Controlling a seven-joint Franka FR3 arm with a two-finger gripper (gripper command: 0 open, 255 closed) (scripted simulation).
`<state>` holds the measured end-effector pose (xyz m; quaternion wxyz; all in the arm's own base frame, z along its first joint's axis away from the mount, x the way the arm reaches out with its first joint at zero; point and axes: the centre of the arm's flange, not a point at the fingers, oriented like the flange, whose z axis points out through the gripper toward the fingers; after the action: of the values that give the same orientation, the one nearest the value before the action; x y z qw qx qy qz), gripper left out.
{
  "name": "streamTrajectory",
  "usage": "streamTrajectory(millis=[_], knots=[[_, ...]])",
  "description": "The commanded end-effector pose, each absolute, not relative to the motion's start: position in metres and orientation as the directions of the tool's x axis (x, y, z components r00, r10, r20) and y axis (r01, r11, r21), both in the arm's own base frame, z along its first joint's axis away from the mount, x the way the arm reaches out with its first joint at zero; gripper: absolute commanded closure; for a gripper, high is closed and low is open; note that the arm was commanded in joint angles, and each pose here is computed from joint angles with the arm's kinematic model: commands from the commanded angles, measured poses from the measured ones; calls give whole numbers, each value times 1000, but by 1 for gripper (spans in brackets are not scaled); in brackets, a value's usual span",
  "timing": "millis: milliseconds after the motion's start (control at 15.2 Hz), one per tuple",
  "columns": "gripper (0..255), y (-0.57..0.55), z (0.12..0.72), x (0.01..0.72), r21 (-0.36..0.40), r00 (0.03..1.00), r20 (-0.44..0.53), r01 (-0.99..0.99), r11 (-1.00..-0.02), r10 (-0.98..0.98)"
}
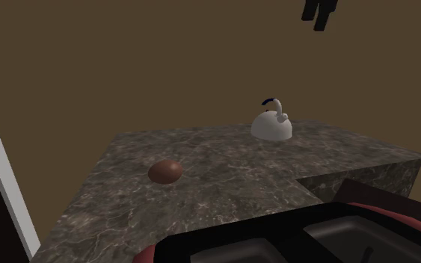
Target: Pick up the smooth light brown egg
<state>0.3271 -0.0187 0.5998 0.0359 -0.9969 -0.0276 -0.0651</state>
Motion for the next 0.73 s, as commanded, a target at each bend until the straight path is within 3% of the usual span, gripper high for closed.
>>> streamTrajectory(millis=[0,660], knots=[[0,-19,600,327,-68,990,132,60,-996,50],[0,12,502,407,-101,958,159,258,-961,241]])
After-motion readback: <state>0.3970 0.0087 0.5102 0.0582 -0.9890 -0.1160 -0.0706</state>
